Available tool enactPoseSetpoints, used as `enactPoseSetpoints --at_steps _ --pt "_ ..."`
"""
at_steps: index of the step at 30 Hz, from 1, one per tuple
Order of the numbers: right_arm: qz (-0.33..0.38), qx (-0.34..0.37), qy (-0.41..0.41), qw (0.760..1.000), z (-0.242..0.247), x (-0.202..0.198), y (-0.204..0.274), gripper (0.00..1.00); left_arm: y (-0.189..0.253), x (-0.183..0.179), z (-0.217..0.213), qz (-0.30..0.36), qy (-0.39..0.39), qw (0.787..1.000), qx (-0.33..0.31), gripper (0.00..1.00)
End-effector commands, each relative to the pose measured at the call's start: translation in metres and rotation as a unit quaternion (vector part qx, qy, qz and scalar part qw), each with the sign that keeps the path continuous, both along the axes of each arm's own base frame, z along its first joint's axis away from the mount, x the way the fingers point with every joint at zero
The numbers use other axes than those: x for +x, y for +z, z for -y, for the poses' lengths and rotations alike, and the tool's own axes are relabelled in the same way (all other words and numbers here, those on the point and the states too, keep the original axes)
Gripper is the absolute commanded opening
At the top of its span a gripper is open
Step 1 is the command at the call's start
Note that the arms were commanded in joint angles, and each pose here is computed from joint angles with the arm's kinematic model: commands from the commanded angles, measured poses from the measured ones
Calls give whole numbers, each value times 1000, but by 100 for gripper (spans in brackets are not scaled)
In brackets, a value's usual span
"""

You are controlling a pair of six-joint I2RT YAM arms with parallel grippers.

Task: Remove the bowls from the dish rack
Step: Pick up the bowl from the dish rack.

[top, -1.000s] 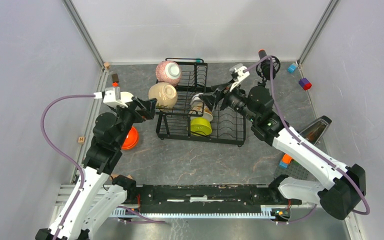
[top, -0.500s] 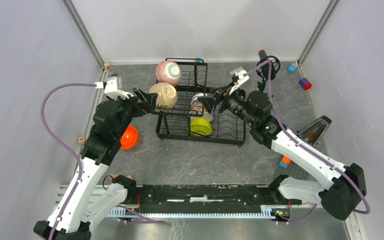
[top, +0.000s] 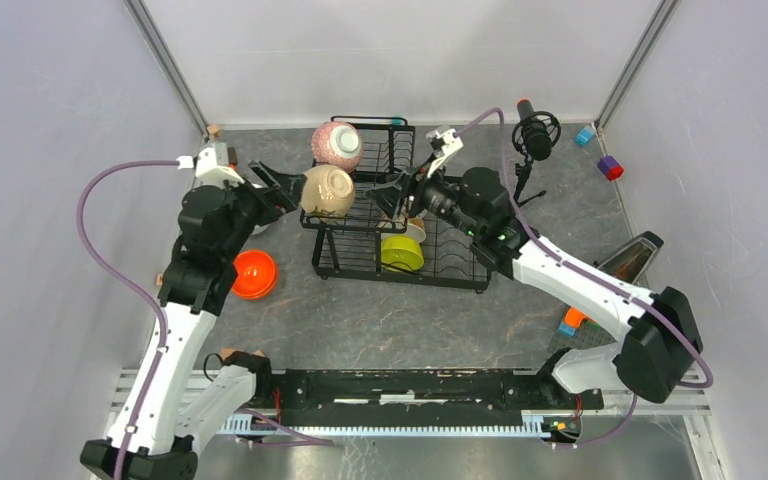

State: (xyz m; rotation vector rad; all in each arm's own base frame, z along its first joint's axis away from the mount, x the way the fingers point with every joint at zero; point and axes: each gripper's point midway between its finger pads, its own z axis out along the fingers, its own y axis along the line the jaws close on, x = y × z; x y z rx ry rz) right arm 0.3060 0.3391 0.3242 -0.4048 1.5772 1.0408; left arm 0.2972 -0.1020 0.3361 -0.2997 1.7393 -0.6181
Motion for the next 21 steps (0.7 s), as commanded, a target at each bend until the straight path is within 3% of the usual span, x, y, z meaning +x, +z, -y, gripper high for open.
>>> enactPoseSetpoints --at_steps 1,11,21 --pt "15 29 14 999 -23 3 29 73 -3 0 -11 -21 -8 995 -92 88" --pt "-39 43 3 998 -41 23 11 71 -15 9 9 -21 -81 976 -202 86" --pt "-64 45 -3 997 -47 30 -5 69 -13 13 12 -2 -99 971 -218 85"
